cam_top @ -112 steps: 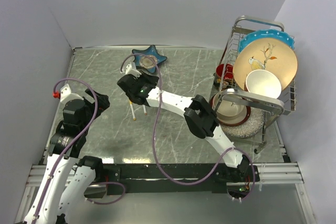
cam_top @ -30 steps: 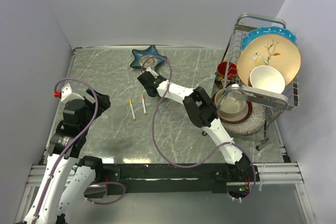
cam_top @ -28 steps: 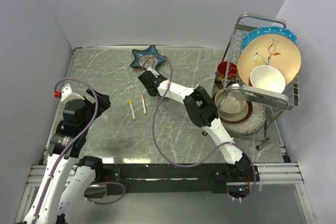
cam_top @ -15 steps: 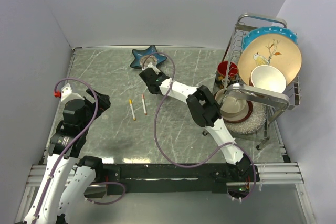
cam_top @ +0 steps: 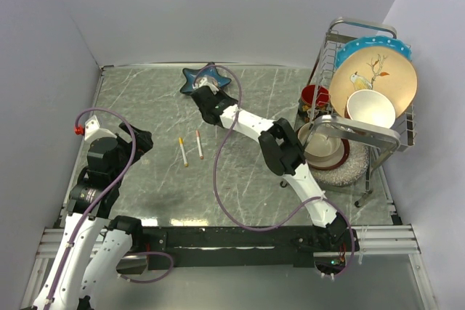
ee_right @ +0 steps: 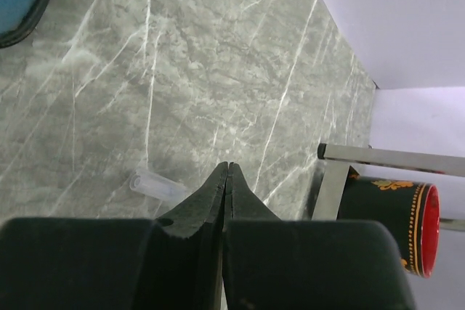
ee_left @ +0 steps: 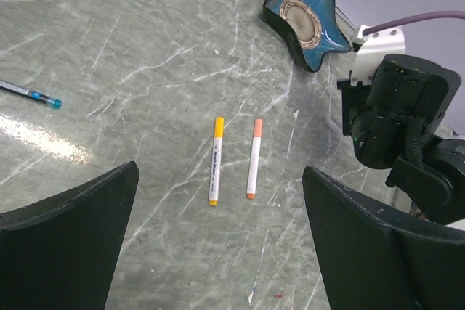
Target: Insert the pens into the pen caps
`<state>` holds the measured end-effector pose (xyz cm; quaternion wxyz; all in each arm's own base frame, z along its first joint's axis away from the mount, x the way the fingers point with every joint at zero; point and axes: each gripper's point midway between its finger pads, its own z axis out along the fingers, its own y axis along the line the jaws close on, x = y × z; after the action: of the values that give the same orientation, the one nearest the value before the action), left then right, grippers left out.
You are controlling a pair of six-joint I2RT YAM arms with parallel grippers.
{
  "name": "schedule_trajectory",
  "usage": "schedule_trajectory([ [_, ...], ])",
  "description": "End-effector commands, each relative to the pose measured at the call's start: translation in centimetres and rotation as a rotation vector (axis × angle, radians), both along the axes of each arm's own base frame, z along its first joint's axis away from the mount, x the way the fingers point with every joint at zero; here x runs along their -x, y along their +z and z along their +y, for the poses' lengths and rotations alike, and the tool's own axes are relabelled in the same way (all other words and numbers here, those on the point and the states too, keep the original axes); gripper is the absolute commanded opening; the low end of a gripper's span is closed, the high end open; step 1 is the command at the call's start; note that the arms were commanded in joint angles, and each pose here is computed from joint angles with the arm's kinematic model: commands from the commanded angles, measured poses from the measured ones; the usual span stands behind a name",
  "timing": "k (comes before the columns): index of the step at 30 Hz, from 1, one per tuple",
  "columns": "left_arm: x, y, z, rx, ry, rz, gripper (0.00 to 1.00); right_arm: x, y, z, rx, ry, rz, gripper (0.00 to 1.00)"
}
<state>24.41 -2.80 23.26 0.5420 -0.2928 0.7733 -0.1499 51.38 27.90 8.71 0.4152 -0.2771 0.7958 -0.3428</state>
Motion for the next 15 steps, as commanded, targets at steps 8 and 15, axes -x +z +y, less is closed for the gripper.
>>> schedule_trajectory([
  [8, -0.5, 0.7, -0.3, -0.006, -0.02, -0.04, 0.99, -1.5, -2.3, -3.9, 0.026, -0.036, 0.095, 0.0],
  [15, -0.5, 0.7, -0.3, -0.005, -0.018, -0.04, 0.99, -0.5, -3.5, -3.4, -0.004, -0.006, 0.153, 0.0],
])
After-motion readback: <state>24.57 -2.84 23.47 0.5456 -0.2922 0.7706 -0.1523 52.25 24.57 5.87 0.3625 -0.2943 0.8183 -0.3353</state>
